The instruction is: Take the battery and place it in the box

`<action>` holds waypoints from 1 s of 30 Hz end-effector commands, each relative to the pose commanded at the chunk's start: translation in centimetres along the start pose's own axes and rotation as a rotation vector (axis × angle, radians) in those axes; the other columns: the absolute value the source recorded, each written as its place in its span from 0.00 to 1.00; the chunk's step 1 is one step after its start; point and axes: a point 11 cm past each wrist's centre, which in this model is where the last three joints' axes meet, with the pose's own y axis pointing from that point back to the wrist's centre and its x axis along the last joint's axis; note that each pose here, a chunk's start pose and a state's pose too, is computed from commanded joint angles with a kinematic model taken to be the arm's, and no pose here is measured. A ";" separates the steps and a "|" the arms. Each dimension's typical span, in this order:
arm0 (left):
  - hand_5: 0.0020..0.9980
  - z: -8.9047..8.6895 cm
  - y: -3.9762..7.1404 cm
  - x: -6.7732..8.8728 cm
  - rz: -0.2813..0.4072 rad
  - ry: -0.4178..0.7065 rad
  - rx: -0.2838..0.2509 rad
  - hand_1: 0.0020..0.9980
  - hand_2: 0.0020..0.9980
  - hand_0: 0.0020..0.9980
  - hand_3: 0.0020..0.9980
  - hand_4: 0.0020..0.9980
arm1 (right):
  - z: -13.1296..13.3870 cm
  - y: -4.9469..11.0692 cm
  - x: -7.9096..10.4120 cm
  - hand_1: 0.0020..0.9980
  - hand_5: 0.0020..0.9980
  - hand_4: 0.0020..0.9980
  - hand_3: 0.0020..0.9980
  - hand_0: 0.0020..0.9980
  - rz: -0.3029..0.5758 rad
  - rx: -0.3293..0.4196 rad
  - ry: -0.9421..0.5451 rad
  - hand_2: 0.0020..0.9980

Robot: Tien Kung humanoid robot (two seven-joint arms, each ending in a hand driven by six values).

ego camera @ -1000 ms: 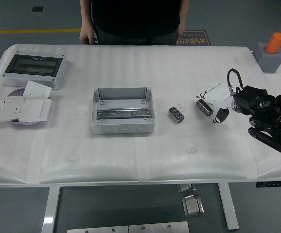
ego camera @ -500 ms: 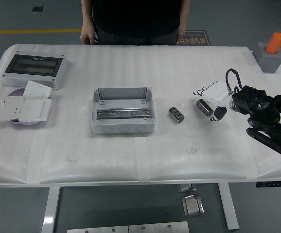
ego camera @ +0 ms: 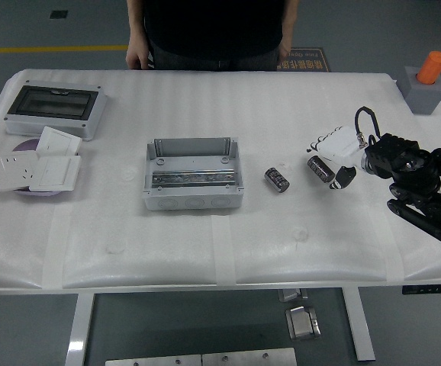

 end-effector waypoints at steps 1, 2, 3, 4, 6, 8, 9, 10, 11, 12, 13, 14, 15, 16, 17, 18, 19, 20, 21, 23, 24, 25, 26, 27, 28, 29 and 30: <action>0.38 0.0 0.0 0.0 0.000 -0.001 0.000 0.64 0.44 0.62 0.58 0.40 | 0.0 0.0 -0.1 0.76 0.18 0.71 0.75 0.78 -0.003 0.001 -0.001 0.82; 0.38 0.0 0.0 0.0 0.000 -0.001 0.000 0.64 0.44 0.62 0.58 0.40 | 0.0 0.0 -0.2 0.76 0.18 0.71 0.75 0.78 -0.005 0.001 -0.003 0.82; 0.38 0.0 0.0 0.0 0.000 -0.002 0.000 0.64 0.44 0.62 0.58 0.40 | -0.1 0.0 -0.3 0.76 0.18 0.71 0.75 0.78 -0.007 0.002 -0.005 0.82; 0.38 0.0 0.0 0.0 -0.001 -0.002 -0.001 0.64 0.44 0.62 0.58 0.40 | -0.1 0.0 -0.3 0.76 0.18 0.71 0.75 0.78 -0.008 0.002 -0.006 0.82; 0.38 0.0 0.0 -0.1 -0.001 -0.003 -0.002 0.64 0.44 0.62 0.58 0.40 | -0.1 -0.1 -0.6 0.75 0.18 0.68 0.73 0.78 -0.012 0.003 -0.010 0.80; 0.38 0.1 0.0 -0.1 -0.002 -0.005 -0.003 0.64 0.44 0.62 0.58 0.40 | -0.3 -0.1 -0.8 0.75 0.18 0.68 0.73 0.78 -0.015 0.005 -0.012 0.80; 0.38 0.1 0.0 -0.2 -0.003 -0.006 -0.004 0.64 0.44 0.62 0.58 0.40 | -0.3 -0.1 -0.8 0.75 0.18 0.68 0.73 0.78 -0.016 0.005 -0.013 0.80; 0.38 0.1 0.0 -0.2 -0.003 -0.007 -0.005 0.64 0.44 0.62 0.58 0.40 | -0.4 -0.1 -0.9 0.75 0.18 0.68 0.73 0.78 -0.017 0.007 -0.013 0.80; 0.38 0.1 0.0 -0.2 -0.003 -0.008 -0.005 0.64 0.44 0.62 0.58 0.40 | -0.5 -0.2 -0.9 0.75 0.18 0.68 0.73 0.78 -0.017 0.008 -0.014 0.80; 0.38 0.1 0.0 -0.2 -0.003 -0.008 -0.005 0.64 0.44 0.62 0.58 0.40 | -0.5 -0.2 -0.9 0.75 0.19 0.68 0.73 0.78 -0.017 0.009 -0.014 0.80; 0.38 0.1 0.0 -0.2 -0.003 -0.009 -0.006 0.64 0.44 0.62 0.58 0.40 | -0.5 -0.2 -0.9 0.75 0.19 0.68 0.73 0.78 -0.016 0.010 -0.014 0.80; 0.38 0.1 0.0 -0.2 -0.002 -0.009 -0.006 0.64 0.44 0.62 0.58 0.40 | -0.6 -0.2 -0.9 0.75 0.19 0.68 0.73 0.78 -0.015 0.011 -0.014 0.80; 0.38 0.1 0.0 -0.2 -0.001 -0.009 -0.006 0.64 0.44 0.62 0.58 0.40 | -0.6 -0.2 -0.8 0.75 0.19 0.68 0.73 0.78 -0.013 0.011 -0.014 0.80; 0.38 0.1 0.0 -0.1 0.000 -0.009 -0.007 0.64 0.44 0.62 0.58 0.40 | -0.5 -0.2 -0.7 0.75 0.19 0.68 0.73 0.78 -0.011 0.012 -0.014 0.80; 0.38 0.1 0.0 -0.1 0.000 -0.009 -0.007 0.64 0.44 0.62 0.58 0.40 | -0.5 -0.1 -0.6 0.75 0.19 0.68 0.73 0.78 -0.008 0.012 -0.013 0.80; 0.39 0.1 0.0 -0.1 0.001 -0.009 -0.007 0.64 0.44 0.62 0.58 0.40 | -0.5 -0.1 -0.5 0.75 0.18 0.68 0.73 0.78 -0.005 0.013 -0.012 0.79; 0.39 0.1 0.0 -0.1 0.001 -0.009 -0.008 0.64 0.44 0.62 0.58 0.40 | -0.5 -0.1 -0.3 0.75 0.18 0.68 0.73 0.78 0.002 0.012 -0.012 0.79; 0.39 0.1 0.0 -0.2 0.001 -0.009 -0.008 0.64 0.44 0.62 0.58 0.40 | -0.5 0.0 -0.1 0.75 0.18 0.68 0.73 0.78 0.007 0.012 -0.012 0.79; 0.39 0.1 0.0 -0.2 0.001 -0.009 -0.008 0.64 0.44 0.62 0.58 0.40 | -0.5 0.0 0.0 0.75 0.18 0.68 0.73 0.78 0.015 0.011 -0.014 0.79; 0.39 0.1 0.0 -0.3 0.000 -0.010 -0.008 0.64 0.44 0.62 0.58 0.40 | -0.5 0.2 0.3 0.75 0.18 0.68 0.73 0.78 0.038 0.008 -0.023 0.79; 0.39 0.1 0.0 -0.3 0.000 -0.010 -0.008 0.64 0.44 0.62 0.58 0.40 | -0.5 0.3 0.3 0.74 0.19 0.67 0.72 0.77 0.050 0.006 -0.028 0.79; 0.39 0.1 0.0 -0.3 -0.001 -0.010 -0.009 0.64 0.44 0.62 0.58 0.40 | -0.6 0.4 0.2 0.74 0.19 0.67 0.72 0.77 0.062 0.002 -0.036 0.79; 0.39 0.1 0.0 -0.4 -0.001 -0.010 -0.009 0.64 0.44 0.62 0.58 0.40 | -0.7 0.6 0.1 0.74 0.19 0.67 0.72 0.77 0.073 -0.003 -0.044 0.79; 0.39 0.1 0.0 -0.4 -0.001 -0.010 -0.009 0.64 0.44 0.62 0.58 0.40 | -0.8 0.8 -0.1 0.74 0.19 0.67 0.72 0.77 0.085 -0.008 -0.054 0.79; 0.39 0.1 0.0 -0.5 -0.002 -0.010 -0.009 0.64 0.44 0.62 0.58 0.40 | -1.0 1.0 -0.3 0.74 0.19 0.67 0.72 0.77 0.098 -0.012 -0.066 0.79; 0.39 0.0 -0.1 -0.5 -0.003 -0.010 -0.008 0.64 0.44 0.62 0.58 0.40 | -1.1 1.2 -0.2 0.74 0.19 0.67 0.72 0.77 0.115 -0.014 -0.078 0.79; 0.39 0.0 -0.1 -0.5 -0.003 -0.010 -0.007 0.64 0.44 0.62 0.58 0.40 | -1.1 1.4 0.2 0.74 0.20 0.66 0.71 0.77 0.143 -0.018 -0.094 0.78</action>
